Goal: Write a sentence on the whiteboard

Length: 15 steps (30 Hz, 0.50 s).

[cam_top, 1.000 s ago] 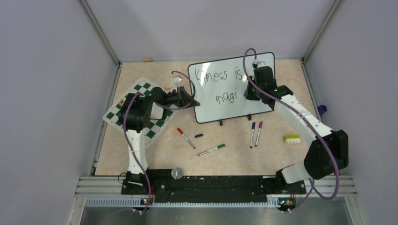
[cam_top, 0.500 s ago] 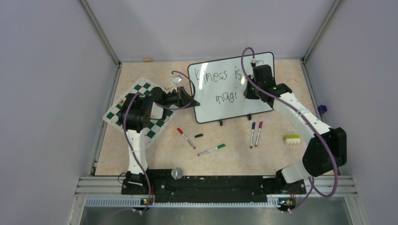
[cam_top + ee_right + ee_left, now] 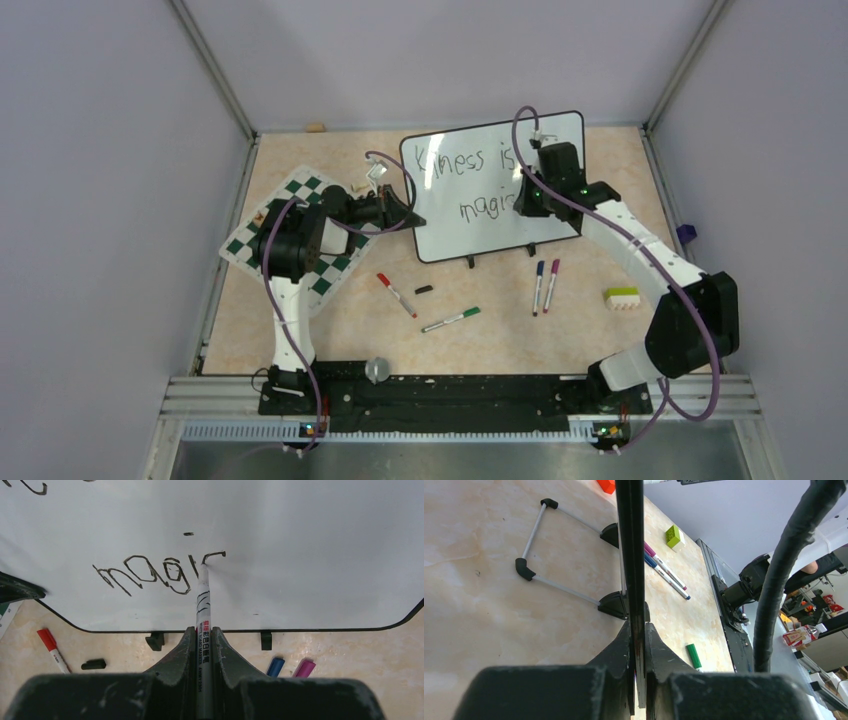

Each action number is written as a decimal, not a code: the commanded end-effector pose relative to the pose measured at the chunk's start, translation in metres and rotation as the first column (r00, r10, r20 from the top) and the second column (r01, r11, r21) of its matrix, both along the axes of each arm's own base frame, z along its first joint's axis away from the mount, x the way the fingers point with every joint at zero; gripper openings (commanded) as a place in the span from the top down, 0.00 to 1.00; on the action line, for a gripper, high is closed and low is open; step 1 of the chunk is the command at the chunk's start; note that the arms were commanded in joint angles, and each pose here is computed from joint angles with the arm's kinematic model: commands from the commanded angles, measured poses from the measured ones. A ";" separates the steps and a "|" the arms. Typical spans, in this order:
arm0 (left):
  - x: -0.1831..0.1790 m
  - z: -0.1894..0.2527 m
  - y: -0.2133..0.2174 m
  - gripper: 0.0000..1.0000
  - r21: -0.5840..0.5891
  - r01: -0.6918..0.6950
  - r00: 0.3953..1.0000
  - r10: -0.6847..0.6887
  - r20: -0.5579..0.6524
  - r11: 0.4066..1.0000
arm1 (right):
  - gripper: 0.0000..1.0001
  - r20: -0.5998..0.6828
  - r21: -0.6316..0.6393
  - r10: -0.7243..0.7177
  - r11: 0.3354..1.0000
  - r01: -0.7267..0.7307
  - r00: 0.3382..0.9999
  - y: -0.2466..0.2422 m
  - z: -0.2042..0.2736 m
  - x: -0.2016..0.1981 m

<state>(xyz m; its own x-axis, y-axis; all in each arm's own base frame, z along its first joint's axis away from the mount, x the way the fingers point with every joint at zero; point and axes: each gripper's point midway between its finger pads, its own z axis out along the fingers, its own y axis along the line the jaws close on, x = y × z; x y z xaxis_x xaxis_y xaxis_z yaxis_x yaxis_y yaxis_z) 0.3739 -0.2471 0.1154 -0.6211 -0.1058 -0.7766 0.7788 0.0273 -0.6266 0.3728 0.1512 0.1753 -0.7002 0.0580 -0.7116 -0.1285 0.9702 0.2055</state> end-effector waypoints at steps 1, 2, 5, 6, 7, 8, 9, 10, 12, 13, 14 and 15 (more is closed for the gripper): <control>-0.002 0.028 0.000 1.00 -0.019 0.028 0.964 -0.022 0.265 0.999 | 1.00 0.022 0.014 -0.011 1.000 0.010 1.000 -0.003 0.001 0.001; -0.002 0.028 0.000 1.00 -0.019 0.027 0.964 -0.021 0.264 0.999 | 1.00 0.016 0.006 -0.014 1.000 0.014 1.000 -0.005 -0.001 -0.001; -0.002 0.029 0.000 1.00 -0.019 0.028 0.964 -0.022 0.266 0.999 | 1.00 0.007 -0.019 -0.030 0.999 0.030 1.000 -0.011 -0.004 -0.004; -0.002 0.028 0.000 1.00 -0.019 0.028 0.964 -0.022 0.266 0.999 | 1.00 0.007 -0.030 -0.039 0.999 0.039 0.999 -0.014 -0.004 -0.004; -0.002 0.029 0.000 1.00 -0.019 0.028 0.964 -0.022 0.265 0.999 | 1.00 0.005 -0.042 -0.047 0.998 0.048 0.999 -0.016 -0.005 -0.005; -0.002 0.028 0.000 1.00 -0.019 0.028 0.964 -0.022 0.264 0.999 | 1.00 0.010 -0.053 -0.059 0.997 0.059 0.998 -0.019 -0.003 -0.004; -0.002 0.028 0.000 1.00 -0.018 0.028 0.964 -0.022 0.265 0.999 | 1.00 0.014 -0.062 -0.070 0.996 0.071 0.997 -0.022 -0.002 -0.003; -0.002 0.028 0.000 1.00 -0.019 0.029 0.964 -0.023 0.266 0.999 | 1.00 0.016 -0.070 -0.079 0.994 0.080 0.997 -0.024 -0.001 -0.003; -0.002 0.028 0.000 1.00 -0.019 0.029 0.964 -0.023 0.264 0.999 | 1.00 0.027 -0.078 -0.092 0.993 0.093 0.995 -0.027 0.004 -0.001; -0.002 0.028 0.000 1.00 -0.019 0.028 0.964 -0.022 0.265 0.999 | 1.00 0.032 -0.076 -0.093 0.993 0.095 0.995 -0.026 0.006 0.000; -0.002 0.029 0.000 1.00 -0.020 0.027 0.964 -0.021 0.265 0.999 | 1.00 0.043 -0.070 -0.091 0.993 0.094 0.995 -0.026 0.011 0.001; -0.002 0.028 0.000 1.00 -0.019 0.027 0.964 -0.021 0.265 0.999 | 1.00 0.049 -0.064 -0.090 0.994 0.094 0.995 -0.026 0.014 0.001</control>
